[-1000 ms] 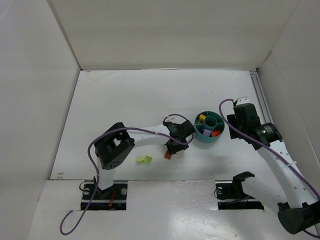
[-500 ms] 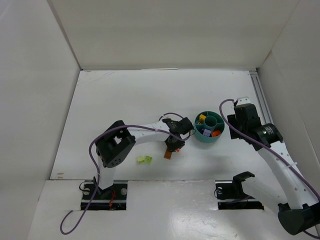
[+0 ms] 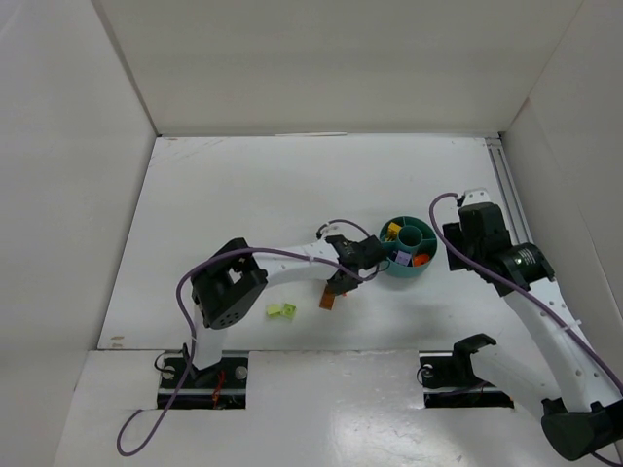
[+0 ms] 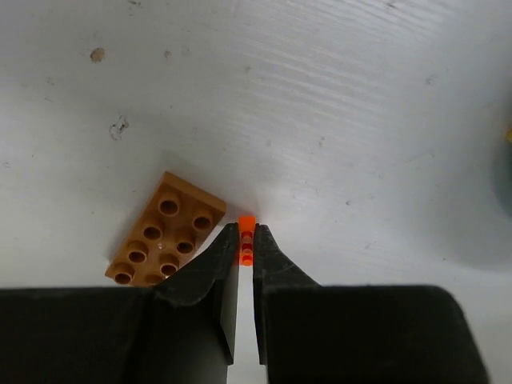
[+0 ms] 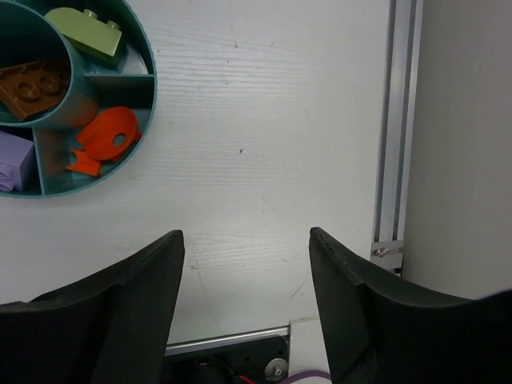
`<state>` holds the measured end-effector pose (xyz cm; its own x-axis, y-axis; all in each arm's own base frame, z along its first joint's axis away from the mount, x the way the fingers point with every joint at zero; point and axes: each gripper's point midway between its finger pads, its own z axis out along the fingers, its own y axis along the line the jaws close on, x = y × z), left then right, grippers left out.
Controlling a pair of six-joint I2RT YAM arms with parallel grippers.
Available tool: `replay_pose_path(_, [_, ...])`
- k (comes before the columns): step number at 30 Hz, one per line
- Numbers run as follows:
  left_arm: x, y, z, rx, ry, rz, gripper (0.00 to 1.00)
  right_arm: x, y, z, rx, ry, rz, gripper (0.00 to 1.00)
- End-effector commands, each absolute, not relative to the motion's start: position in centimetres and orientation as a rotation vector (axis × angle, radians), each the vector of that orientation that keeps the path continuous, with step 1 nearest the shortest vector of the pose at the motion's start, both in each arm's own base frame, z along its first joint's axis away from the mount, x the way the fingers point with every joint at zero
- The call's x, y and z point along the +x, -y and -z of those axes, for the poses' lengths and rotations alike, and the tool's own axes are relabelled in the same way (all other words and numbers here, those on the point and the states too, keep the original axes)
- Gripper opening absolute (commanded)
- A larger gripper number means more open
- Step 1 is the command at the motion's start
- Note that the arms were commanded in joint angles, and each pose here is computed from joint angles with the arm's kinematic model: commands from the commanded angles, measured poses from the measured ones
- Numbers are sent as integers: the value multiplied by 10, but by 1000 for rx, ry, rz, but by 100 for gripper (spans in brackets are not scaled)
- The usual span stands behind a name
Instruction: Sort the legos into containers by color
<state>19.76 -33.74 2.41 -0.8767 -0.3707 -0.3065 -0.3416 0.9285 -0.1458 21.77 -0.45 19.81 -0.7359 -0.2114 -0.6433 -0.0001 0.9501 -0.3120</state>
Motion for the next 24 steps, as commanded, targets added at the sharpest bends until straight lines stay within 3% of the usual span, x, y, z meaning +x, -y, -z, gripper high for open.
replay_pose_path(1, [212,343,-71,-372,-2592,106,0,223,9,-224,-69,-2256,355,69])
replay_pose_path(9, [239,428,-193,101,-2174,520,0,218,20,-254,20,-2153,372,94])
replay_pose_path(11, [237,439,-199,240,-2096,592,0,217,20,-255,23,-2145,368,98])
replay_pose_path(18, [233,489,-246,590,-1809,758,0,214,23,-267,33,-2131,372,100])
replay_pose_path(24, [237,523,-237,722,-1766,759,0,211,25,-278,53,-2094,367,100])
